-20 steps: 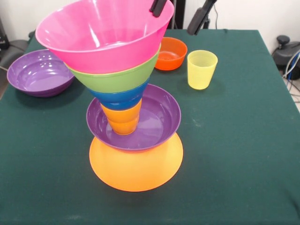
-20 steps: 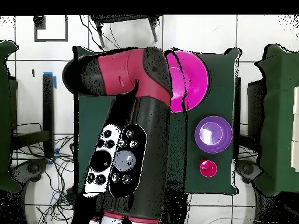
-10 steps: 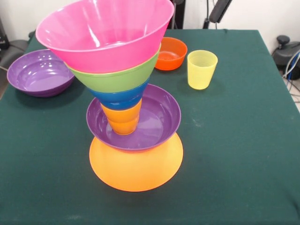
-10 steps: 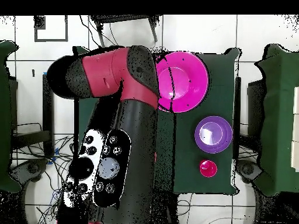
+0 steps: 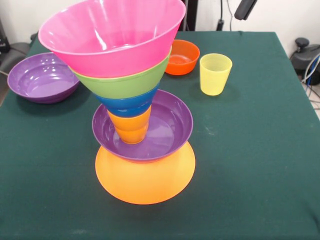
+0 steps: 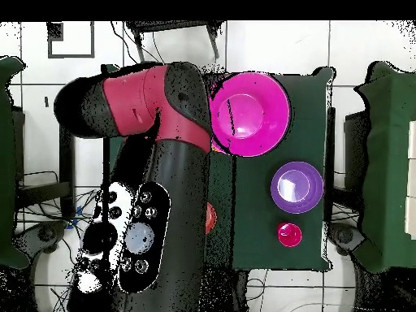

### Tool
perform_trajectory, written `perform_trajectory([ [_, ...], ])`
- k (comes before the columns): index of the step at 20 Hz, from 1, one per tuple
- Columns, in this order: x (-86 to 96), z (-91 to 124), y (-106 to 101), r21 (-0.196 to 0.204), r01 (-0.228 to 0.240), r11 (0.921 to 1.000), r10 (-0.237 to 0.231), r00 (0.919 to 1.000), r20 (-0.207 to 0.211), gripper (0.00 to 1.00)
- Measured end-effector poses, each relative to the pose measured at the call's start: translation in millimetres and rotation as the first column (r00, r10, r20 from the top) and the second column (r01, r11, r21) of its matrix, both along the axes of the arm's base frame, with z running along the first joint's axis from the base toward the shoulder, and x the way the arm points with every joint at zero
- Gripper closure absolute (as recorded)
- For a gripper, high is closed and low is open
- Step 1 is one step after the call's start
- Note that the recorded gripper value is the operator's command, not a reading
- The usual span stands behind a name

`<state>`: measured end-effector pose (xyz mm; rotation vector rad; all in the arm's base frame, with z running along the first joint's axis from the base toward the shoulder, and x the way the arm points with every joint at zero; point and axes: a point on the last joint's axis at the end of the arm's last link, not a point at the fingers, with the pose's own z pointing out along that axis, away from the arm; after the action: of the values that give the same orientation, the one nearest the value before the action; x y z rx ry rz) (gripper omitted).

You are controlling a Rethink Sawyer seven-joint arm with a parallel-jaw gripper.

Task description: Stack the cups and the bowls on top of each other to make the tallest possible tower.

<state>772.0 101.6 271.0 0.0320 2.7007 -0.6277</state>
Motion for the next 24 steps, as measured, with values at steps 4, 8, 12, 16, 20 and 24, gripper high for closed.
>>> perform_trajectory([
  [4, -0.6, -0.1, 2.2, 0.000, -0.002, 1.0000, 0.002, 1.0000, -0.001, 0.00],
  [8, -9.6, -8.5, 7.3, 0.003, -0.004, 1.0000, 0.004, 0.9999, -0.015, 0.00],
  [12, -25.6, -19.3, 18.7, -0.003, 0.000, 1.0000, 0.000, 0.9998, -0.021, 0.00],
  [16, -42.7, -28.8, 33.8, 0.001, 0.026, 0.9997, -0.026, 0.9995, -0.015, 0.00],
  [20, -59.0, -40.2, 50.5, 0.024, 0.065, 0.9976, -0.066, 0.9978, 0.004, 0.00],
  [24, -77.5, -56.1, 65.5, 0.048, 0.108, 0.9930, -0.110, 0.9924, 0.054, 0.00],
])
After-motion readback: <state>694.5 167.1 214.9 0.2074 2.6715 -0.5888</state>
